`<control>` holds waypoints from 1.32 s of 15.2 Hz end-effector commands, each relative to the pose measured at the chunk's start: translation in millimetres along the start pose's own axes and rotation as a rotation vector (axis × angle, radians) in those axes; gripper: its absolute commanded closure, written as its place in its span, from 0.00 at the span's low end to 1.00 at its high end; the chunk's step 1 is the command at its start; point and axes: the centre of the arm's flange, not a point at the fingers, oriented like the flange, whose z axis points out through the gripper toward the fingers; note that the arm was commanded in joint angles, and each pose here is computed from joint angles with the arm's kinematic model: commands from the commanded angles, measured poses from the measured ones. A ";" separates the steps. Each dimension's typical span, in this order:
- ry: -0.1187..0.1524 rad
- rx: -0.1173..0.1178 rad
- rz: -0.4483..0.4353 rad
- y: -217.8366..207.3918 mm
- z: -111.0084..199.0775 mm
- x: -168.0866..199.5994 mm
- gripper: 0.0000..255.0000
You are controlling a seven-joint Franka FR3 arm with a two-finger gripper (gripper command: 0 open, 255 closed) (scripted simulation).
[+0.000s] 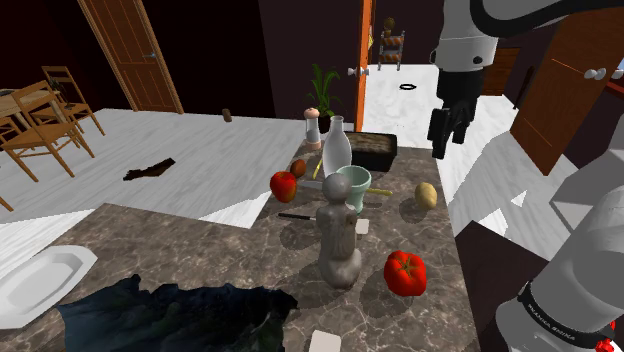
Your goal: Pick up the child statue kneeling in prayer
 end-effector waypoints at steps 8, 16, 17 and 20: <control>-0.011 0.034 0.084 -80.9 0.0 34.9 0.00; -0.024 0.072 0.180 -169.3 -2.8 82.9 0.00; -0.026 0.077 0.192 -180.0 -3.3 89.4 0.00; -0.031 0.091 0.228 -211.6 -5.1 110.0 0.00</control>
